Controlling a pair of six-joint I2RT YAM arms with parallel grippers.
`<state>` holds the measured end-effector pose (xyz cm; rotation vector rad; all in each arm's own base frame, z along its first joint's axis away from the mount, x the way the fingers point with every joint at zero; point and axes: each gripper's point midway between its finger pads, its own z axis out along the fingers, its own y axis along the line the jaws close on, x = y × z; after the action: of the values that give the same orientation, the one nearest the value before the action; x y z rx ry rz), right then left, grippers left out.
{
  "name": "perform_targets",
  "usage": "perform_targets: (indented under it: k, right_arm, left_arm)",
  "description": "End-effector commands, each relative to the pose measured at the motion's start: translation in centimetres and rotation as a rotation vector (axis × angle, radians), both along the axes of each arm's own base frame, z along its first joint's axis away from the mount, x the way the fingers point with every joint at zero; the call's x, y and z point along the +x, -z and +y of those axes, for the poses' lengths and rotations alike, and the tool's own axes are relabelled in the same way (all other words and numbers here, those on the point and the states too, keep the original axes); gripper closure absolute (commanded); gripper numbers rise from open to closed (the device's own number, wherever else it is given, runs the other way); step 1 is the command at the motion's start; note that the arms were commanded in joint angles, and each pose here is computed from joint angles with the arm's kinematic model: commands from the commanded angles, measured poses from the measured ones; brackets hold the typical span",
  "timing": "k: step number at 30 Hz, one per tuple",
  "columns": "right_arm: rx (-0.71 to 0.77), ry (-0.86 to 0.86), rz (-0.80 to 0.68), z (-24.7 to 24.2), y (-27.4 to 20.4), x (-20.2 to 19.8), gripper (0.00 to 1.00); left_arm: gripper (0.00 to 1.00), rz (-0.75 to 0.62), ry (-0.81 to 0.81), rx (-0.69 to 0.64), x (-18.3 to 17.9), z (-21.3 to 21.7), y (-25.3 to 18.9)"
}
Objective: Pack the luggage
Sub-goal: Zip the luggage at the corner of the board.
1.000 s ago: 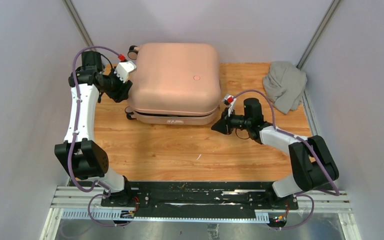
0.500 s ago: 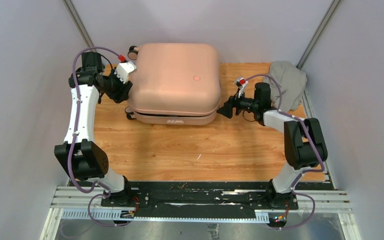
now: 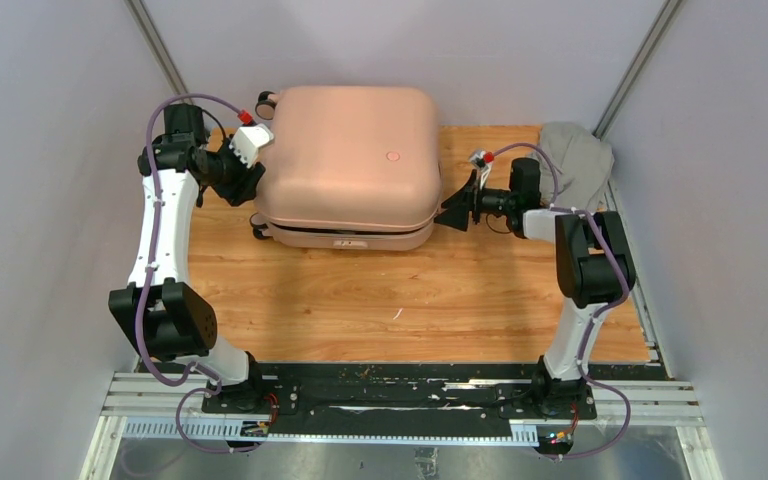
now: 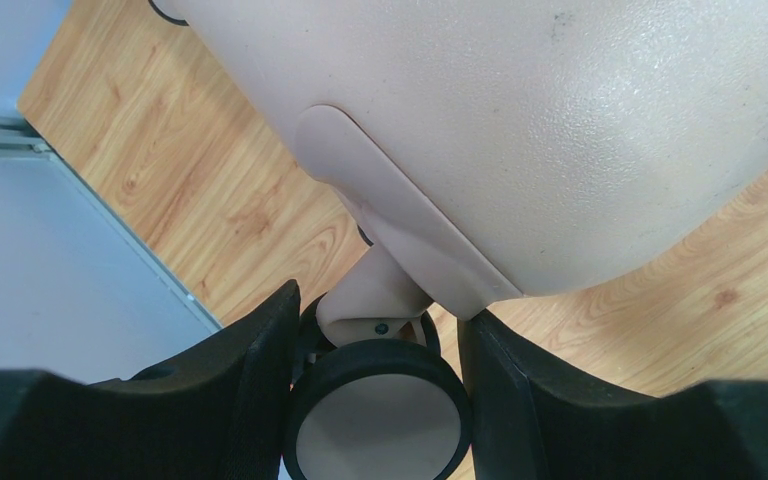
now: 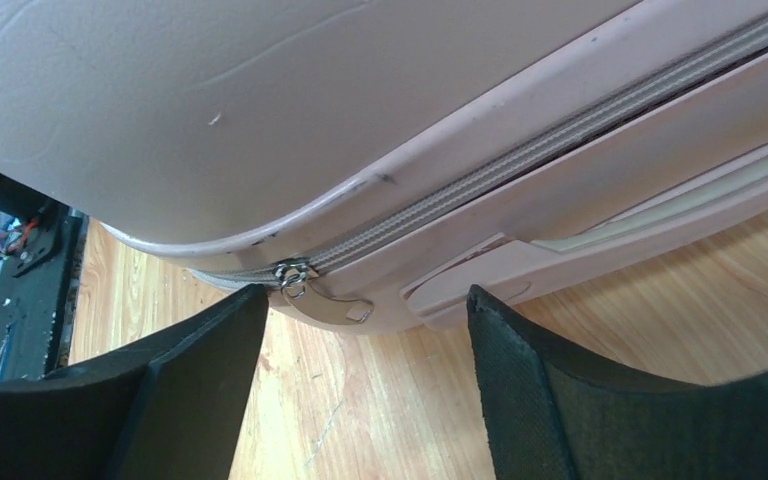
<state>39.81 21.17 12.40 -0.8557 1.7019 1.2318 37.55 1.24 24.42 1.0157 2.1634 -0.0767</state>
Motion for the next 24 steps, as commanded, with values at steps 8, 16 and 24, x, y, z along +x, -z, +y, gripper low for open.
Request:
perform_targets:
  k: [8, 16, 24]
  right_arm:
    - [0.253, -0.136, -0.109, 1.7, -4.8, 1.4, 0.44]
    - [0.245, -0.16, -0.105, 2.7, -4.1, 0.2, 0.47]
    - [0.255, -0.14, -0.073, 2.8, -3.5, 1.0, 0.98]
  left_arm:
    - [1.0, -0.132, 0.012, 0.052, 0.3, 0.3, -3.0]
    - [1.0, -0.135, 0.019, 0.052, 0.2, 0.3, -3.1]
    - [1.0, -0.139, 0.021, 0.048, 0.1, 0.2, -3.2]
